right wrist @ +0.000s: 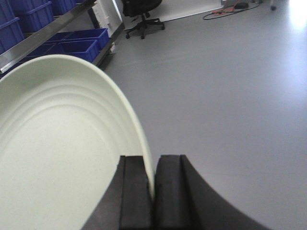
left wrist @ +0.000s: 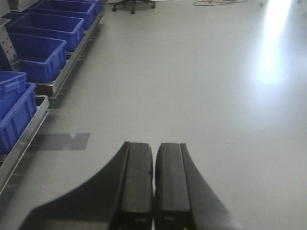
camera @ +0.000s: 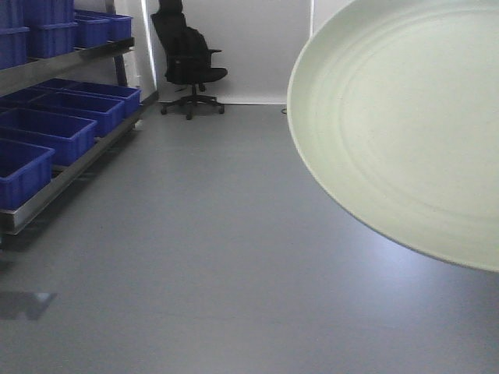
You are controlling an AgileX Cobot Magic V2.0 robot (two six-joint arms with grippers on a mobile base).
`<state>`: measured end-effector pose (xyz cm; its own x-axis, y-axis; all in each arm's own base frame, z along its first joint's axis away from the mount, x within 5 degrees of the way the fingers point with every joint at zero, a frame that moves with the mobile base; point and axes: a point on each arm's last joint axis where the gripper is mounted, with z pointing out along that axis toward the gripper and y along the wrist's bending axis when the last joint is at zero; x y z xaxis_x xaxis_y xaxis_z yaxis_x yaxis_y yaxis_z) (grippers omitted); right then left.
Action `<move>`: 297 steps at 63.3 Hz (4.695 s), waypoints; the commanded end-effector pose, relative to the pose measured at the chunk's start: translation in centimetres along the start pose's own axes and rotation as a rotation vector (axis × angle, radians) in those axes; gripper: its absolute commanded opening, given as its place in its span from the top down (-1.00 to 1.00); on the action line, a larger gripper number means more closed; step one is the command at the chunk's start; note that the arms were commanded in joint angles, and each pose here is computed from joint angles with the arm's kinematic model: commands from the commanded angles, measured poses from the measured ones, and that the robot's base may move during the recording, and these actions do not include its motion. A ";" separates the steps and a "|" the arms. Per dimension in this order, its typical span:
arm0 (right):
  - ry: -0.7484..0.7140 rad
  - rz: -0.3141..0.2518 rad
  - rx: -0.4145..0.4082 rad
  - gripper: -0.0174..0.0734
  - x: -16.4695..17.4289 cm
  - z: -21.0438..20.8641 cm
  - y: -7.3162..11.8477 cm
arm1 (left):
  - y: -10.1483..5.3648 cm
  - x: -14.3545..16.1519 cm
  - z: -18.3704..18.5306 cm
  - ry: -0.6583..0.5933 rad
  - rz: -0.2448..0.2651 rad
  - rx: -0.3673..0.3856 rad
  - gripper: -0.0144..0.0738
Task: Place green plate on second shelf with right arm
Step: 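Drive toward the shelving rack with blue bins, plate held in right gripper, then extend the right gripper with the plate over the shelf bins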
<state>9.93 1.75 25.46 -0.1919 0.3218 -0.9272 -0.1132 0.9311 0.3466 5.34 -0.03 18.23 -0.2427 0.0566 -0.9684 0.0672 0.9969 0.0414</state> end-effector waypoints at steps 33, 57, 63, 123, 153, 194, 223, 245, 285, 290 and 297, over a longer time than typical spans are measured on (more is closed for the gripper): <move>-0.138 -0.001 -0.047 0.50 -2.0 -0.2 0.7 | -0.2 0.7 0.3 -0.041 -0.002 0.014 0.39; -0.138 -0.001 -0.047 0.50 -2.0 -0.2 0.7 | -0.2 0.7 0.3 -0.041 -0.002 0.014 0.39; -0.138 -0.001 -0.047 0.50 -2.0 -0.2 0.7 | -0.2 0.7 0.3 -0.041 -0.002 0.014 0.39; -0.138 -0.001 -0.047 0.50 -2.0 -0.2 0.7 | -0.2 0.7 0.3 -0.041 -0.002 0.014 0.39; -0.138 -0.001 -0.047 0.50 -2.0 -0.2 0.7 | -0.2 0.7 0.3 -0.041 -0.002 0.014 0.39; -0.138 -0.001 -0.047 0.50 -2.0 -0.2 0.7 | -0.2 0.7 0.3 -0.041 -0.002 0.014 0.39; -0.138 -0.001 -0.047 0.50 -2.0 -0.2 0.7 | -0.2 0.7 0.3 -0.041 -0.002 0.014 0.39; -0.138 -0.001 -0.047 0.50 -2.0 -0.2 0.7 | -0.2 0.7 0.3 -0.041 -0.002 0.014 0.39; -0.138 -0.001 -0.047 0.50 -2.0 -0.2 0.7 | -0.2 0.7 0.3 -0.041 -0.002 0.014 0.39; -0.138 -0.001 -0.047 0.50 -2.0 -0.2 0.7 | -0.2 0.7 0.3 -0.041 -0.002 0.014 0.39; -0.138 -0.001 -0.047 0.50 -2.0 -0.2 0.7 | -0.2 0.4 0.3 -0.071 -0.060 0.022 0.39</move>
<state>9.93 1.75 25.46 -0.1919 0.3218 -0.9272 -0.1132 0.9311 0.3466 5.34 -0.03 18.23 -0.2434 0.0471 -0.9688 0.0649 0.9974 0.0321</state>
